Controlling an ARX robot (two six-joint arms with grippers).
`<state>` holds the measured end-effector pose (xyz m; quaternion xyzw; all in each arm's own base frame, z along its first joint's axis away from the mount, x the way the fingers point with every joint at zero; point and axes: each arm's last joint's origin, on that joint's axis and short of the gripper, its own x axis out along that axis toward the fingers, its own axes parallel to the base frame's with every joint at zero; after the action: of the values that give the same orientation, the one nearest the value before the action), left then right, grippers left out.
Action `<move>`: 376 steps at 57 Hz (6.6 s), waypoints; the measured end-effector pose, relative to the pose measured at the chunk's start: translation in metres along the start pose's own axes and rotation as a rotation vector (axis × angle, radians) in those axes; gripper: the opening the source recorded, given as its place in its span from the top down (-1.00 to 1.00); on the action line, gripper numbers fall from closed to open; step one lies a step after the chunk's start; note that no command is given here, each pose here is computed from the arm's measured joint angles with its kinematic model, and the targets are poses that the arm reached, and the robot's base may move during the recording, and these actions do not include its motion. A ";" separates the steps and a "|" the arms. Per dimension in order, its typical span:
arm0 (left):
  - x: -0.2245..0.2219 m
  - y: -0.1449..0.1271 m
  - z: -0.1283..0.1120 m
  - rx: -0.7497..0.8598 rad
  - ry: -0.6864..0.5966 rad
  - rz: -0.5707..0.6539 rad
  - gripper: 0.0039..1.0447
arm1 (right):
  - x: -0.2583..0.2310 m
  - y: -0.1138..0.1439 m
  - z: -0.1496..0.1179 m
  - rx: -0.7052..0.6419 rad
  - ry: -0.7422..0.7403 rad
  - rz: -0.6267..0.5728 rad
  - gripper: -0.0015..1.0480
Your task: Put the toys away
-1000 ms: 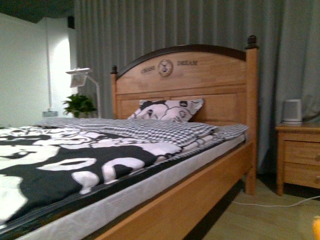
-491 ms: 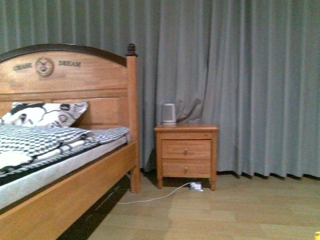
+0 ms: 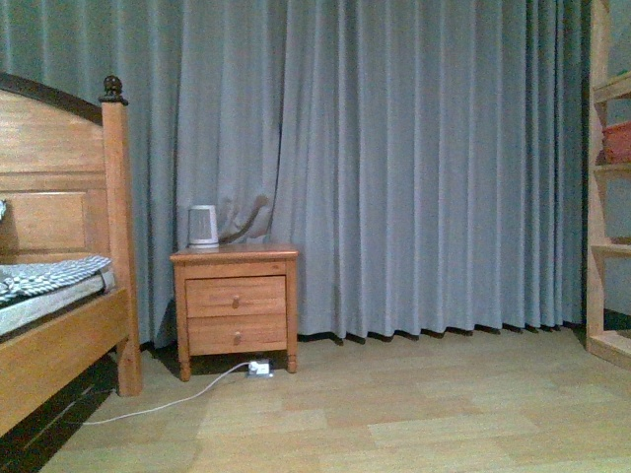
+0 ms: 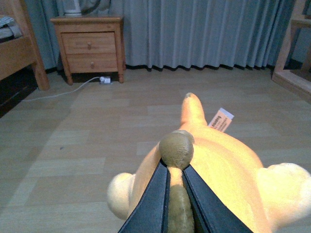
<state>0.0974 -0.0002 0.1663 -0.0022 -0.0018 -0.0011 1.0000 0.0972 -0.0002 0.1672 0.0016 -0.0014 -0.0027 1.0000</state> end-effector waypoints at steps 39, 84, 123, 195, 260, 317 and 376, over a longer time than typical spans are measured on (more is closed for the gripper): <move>0.000 0.000 0.000 0.000 0.000 0.000 -0.89 | 0.000 0.000 0.000 0.000 0.000 0.005 0.89; 0.000 0.000 0.000 0.000 0.000 0.001 -0.89 | 0.000 0.000 0.000 0.000 0.000 0.007 0.89; 0.000 0.000 0.000 0.000 0.000 0.000 -0.89 | 0.000 0.000 0.000 0.000 0.000 0.005 0.89; 0.000 0.000 0.000 0.000 0.000 0.002 -0.89 | 0.000 0.000 0.000 0.000 0.001 0.009 0.89; 0.000 0.000 0.000 0.000 -0.001 0.000 -0.89 | 0.000 0.000 0.000 0.000 0.001 -0.002 0.89; 0.000 0.000 0.000 0.000 -0.001 0.000 -0.89 | 0.000 0.000 0.000 0.000 0.001 0.008 0.89; 0.000 0.000 0.000 0.000 -0.001 0.000 -0.89 | 0.000 0.000 0.000 0.000 0.000 0.008 0.89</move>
<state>0.0974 -0.0003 0.1664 -0.0022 -0.0024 -0.0011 1.0000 0.0972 0.0000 0.1672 0.0016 -0.0012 0.0013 1.0000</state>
